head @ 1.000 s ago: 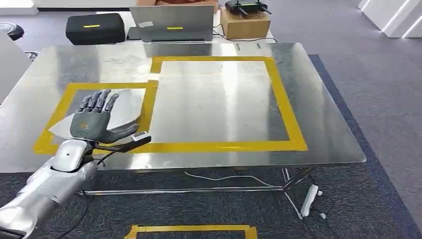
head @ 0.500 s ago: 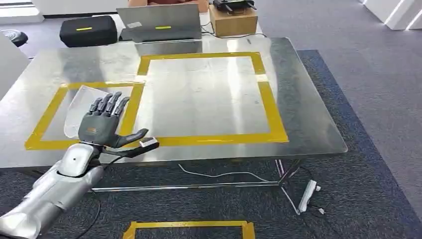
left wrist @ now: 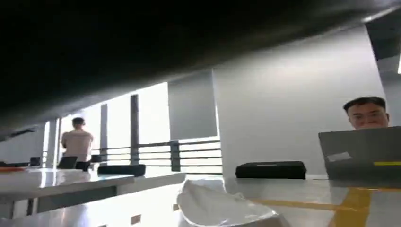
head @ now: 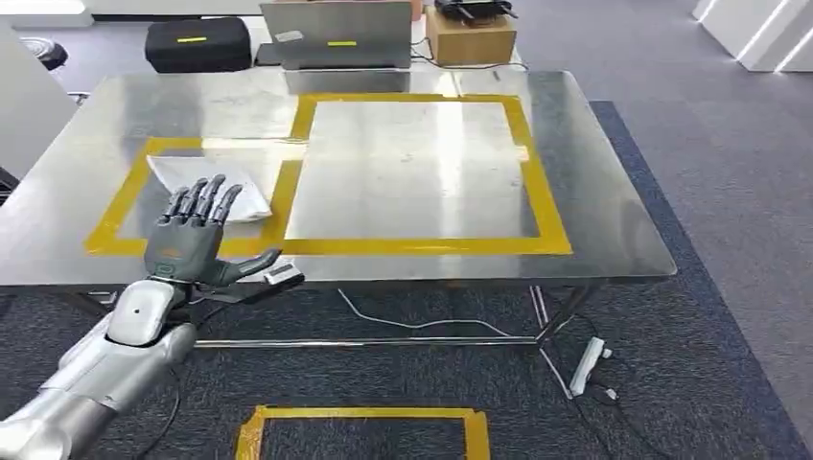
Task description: Take the parts from the cabinet and place them on the table.
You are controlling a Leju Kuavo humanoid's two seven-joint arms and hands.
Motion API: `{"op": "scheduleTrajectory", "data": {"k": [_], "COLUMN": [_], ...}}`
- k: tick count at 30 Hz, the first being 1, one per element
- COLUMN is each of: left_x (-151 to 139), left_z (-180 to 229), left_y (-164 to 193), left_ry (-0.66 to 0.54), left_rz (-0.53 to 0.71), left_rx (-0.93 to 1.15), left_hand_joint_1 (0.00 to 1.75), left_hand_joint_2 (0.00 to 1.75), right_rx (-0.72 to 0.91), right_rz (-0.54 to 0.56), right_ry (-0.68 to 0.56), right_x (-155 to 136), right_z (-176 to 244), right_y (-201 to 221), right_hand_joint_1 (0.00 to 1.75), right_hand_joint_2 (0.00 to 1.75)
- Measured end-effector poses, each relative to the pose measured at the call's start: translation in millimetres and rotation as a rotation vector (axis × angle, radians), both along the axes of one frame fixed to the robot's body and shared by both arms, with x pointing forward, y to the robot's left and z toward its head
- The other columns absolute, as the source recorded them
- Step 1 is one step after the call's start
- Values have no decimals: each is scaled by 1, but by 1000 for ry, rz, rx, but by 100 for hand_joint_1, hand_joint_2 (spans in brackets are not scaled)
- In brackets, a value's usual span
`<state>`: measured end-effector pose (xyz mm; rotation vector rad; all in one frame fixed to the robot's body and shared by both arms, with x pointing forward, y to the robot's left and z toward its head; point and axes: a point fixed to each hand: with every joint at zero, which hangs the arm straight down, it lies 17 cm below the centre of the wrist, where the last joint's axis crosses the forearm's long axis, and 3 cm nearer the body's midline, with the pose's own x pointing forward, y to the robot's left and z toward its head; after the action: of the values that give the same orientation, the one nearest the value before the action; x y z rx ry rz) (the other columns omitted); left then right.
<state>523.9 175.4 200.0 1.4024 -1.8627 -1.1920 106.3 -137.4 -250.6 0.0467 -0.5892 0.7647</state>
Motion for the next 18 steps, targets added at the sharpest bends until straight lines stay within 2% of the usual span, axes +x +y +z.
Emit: {"op": "scheduleTrajectory", "data": {"k": [4,10,18], "left_x": [-8,-10,-21], "left_z": [-16,-14,-35], "left_y": [1,3,21], "left_ry": [25,19,37], "left_rz": [0,0,33], "left_rx": [4,2,23], "left_hand_joint_1": [0,0,0], "left_hand_joint_2": [0,0,0], "right_rx": [-4,-10,-16], "right_rz": [-3,-5,-7], "right_ry": [3,3,12], "right_x": [-2,-1,-3], "right_z": [-1,-1,-2], "right_y": [-2,-4,-5], "right_hand_joint_1": [0,0,0], "right_hand_joint_2": [0,0,0]}}
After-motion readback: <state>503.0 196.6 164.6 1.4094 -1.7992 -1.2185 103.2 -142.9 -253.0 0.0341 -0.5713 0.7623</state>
